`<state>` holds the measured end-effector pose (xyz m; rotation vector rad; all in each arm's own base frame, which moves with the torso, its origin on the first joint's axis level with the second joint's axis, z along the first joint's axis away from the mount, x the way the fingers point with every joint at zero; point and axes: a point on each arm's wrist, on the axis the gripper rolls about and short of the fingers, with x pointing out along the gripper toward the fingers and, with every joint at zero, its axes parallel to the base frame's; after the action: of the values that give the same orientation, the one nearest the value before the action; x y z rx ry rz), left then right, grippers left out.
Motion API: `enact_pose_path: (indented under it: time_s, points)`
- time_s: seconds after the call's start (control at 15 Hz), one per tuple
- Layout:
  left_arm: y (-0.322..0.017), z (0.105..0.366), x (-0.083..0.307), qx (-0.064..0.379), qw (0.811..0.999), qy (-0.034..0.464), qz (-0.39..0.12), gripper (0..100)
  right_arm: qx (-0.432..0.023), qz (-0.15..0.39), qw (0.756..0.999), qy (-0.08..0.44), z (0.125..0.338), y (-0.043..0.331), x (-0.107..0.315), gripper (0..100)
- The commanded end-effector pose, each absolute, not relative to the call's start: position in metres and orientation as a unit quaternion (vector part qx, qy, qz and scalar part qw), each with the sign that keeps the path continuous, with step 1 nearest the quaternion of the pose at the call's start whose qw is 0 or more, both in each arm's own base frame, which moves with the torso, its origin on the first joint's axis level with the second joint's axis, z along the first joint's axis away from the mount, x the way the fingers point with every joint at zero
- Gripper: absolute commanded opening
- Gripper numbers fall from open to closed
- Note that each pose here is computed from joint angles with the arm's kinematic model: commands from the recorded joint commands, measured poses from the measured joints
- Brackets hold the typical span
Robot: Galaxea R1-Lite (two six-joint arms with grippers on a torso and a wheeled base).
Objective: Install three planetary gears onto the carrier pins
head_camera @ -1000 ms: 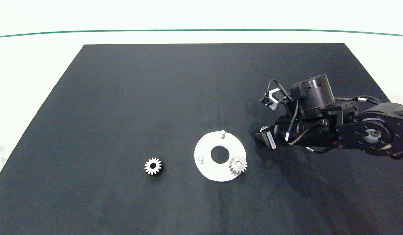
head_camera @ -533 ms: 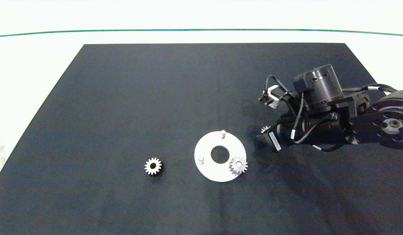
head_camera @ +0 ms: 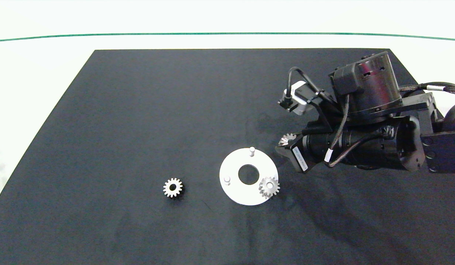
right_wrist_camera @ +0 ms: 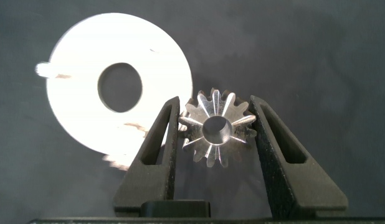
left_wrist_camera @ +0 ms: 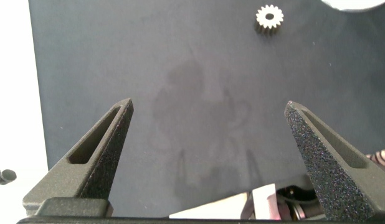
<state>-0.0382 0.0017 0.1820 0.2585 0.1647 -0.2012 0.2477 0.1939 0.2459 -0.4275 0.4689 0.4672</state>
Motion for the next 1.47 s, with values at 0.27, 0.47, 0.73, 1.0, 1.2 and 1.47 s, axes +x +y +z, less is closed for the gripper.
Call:
enact_pose_path:
  time_s: [0.27,0.47,0.73,1.0,1.2,1.47]
  points:
    - [0.002,0.182,-0.037,0.129,0.983,0.085,-0.102,100,-0.220,0.233,0.917,0.238,0.229,0.216,0.257,16]
    - [0.002,0.182,-0.037,0.129,0.983,0.085,-0.102,100,-0.214,0.233,0.921,0.225,0.224,0.225,0.267,16]
    - [0.001,0.184,-0.035,0.129,0.983,0.083,-0.102,100,-0.213,0.240,0.922,0.218,0.225,0.237,0.271,16]
    - [0.001,0.183,-0.035,0.129,0.983,0.083,-0.101,100,-0.207,0.249,0.919,0.224,0.220,0.247,0.269,16]
    - [0.002,0.184,-0.036,0.129,0.983,0.080,-0.100,100,-0.203,0.247,0.921,0.224,0.219,0.250,0.271,16]
    - [0.001,0.185,-0.036,0.129,0.983,0.079,-0.100,100,-0.203,0.244,0.921,0.227,0.217,0.249,0.274,16]
